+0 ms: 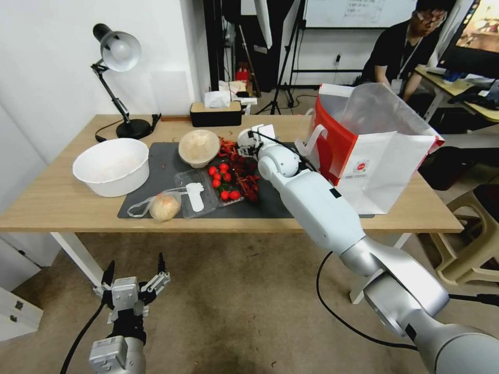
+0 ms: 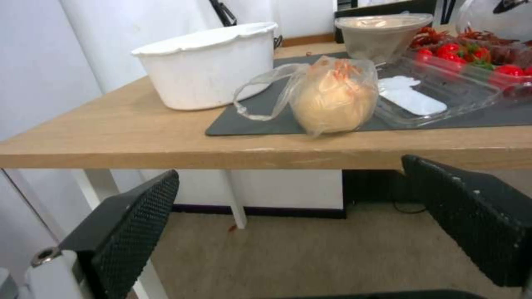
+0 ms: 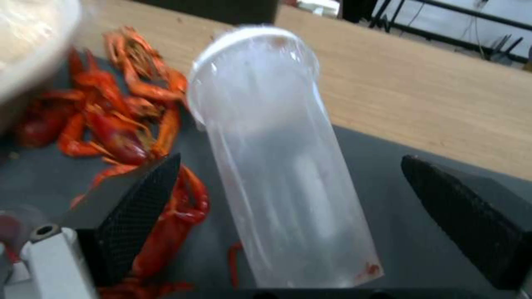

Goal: Pick up the trash from the table and place it into the takeout bag.

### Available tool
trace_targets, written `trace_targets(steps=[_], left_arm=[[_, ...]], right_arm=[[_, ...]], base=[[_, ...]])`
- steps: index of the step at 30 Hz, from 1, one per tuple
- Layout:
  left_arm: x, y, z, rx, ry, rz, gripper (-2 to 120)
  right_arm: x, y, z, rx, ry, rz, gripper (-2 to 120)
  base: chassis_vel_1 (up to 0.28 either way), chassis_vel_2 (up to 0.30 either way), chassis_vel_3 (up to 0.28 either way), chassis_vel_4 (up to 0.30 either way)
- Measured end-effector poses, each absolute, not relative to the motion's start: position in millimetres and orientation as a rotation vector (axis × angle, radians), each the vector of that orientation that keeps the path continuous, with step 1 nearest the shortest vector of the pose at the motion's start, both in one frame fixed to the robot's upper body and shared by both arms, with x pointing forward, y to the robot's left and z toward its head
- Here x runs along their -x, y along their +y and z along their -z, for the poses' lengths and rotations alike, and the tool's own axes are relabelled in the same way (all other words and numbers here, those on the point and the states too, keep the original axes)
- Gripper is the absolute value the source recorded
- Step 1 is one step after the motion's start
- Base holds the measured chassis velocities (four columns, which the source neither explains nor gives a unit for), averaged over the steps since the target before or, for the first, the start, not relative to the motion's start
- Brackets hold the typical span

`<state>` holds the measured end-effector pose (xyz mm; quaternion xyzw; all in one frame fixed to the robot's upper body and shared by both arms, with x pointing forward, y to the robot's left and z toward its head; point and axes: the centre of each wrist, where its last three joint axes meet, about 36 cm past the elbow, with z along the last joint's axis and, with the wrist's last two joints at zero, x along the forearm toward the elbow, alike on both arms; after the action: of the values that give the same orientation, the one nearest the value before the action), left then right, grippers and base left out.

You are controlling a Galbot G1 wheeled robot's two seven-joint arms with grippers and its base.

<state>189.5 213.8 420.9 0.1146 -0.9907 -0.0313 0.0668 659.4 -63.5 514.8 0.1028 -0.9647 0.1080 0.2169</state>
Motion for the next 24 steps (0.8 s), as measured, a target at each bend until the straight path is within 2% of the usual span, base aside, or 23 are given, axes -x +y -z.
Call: trace_targets(steps=[24], left_arm=[[-185,213,-427,-0.346,-2.992,0.089,100]], right_arm=[[-682,-83,-501,-0.283,-2.608,-0.276,100]], base=[[0.000,0.000,0.000,0.000]])
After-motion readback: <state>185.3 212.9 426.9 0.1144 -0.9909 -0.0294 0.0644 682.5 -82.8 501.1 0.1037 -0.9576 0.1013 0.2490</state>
